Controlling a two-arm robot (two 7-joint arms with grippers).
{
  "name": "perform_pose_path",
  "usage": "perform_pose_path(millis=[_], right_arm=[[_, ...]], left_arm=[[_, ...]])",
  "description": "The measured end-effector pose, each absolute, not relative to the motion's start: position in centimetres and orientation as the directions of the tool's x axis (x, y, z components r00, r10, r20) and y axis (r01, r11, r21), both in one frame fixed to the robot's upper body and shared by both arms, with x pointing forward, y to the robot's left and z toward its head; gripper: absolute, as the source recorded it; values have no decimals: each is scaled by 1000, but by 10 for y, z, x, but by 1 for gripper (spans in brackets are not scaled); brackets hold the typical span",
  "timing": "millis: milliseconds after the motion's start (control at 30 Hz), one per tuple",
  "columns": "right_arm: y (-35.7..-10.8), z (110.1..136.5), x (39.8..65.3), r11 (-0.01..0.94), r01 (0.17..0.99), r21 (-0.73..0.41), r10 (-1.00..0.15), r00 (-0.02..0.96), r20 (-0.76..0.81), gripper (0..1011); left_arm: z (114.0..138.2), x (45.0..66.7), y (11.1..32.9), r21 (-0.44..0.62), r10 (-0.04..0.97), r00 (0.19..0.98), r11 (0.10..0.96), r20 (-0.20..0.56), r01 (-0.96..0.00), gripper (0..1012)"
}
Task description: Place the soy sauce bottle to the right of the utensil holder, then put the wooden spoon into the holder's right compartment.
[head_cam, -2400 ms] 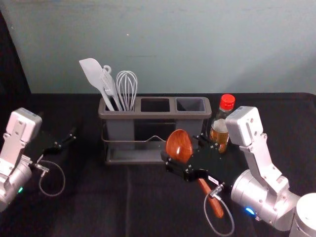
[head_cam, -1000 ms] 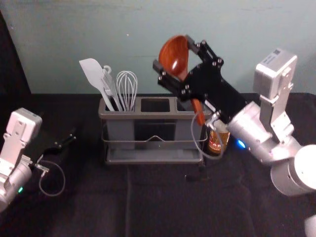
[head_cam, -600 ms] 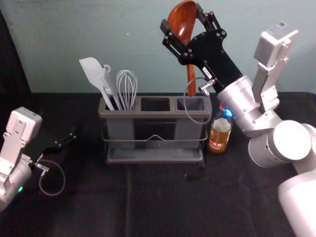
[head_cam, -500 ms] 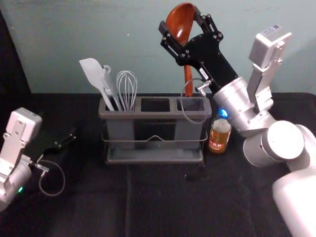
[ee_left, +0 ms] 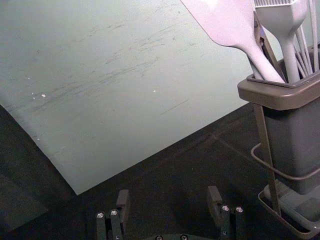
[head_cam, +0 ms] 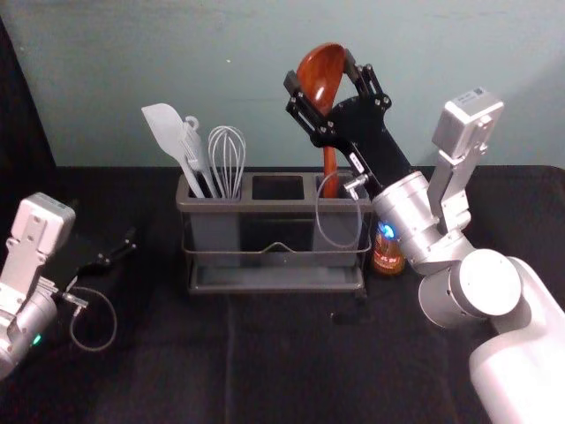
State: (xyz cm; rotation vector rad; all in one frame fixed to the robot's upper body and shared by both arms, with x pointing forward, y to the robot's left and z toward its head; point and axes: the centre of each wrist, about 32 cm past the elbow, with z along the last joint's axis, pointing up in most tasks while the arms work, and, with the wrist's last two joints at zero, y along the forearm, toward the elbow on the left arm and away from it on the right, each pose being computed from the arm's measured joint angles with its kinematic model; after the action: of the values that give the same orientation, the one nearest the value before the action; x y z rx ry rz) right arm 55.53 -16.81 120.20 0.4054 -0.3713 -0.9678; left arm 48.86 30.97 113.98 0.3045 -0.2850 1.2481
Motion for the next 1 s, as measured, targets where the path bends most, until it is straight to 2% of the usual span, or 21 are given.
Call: perform_pose_path(millis=[333,1000], right_arm=[[-168,1174,545,487,743,458,-856,511,81,838],[-173,1146,528,452,782,429,-873,488,30,838]], left_arm=[[1140,489,310,70,880,292,287,374,-955,1012],[1140,489,310,70,880,292,287,374,-955,1011]])
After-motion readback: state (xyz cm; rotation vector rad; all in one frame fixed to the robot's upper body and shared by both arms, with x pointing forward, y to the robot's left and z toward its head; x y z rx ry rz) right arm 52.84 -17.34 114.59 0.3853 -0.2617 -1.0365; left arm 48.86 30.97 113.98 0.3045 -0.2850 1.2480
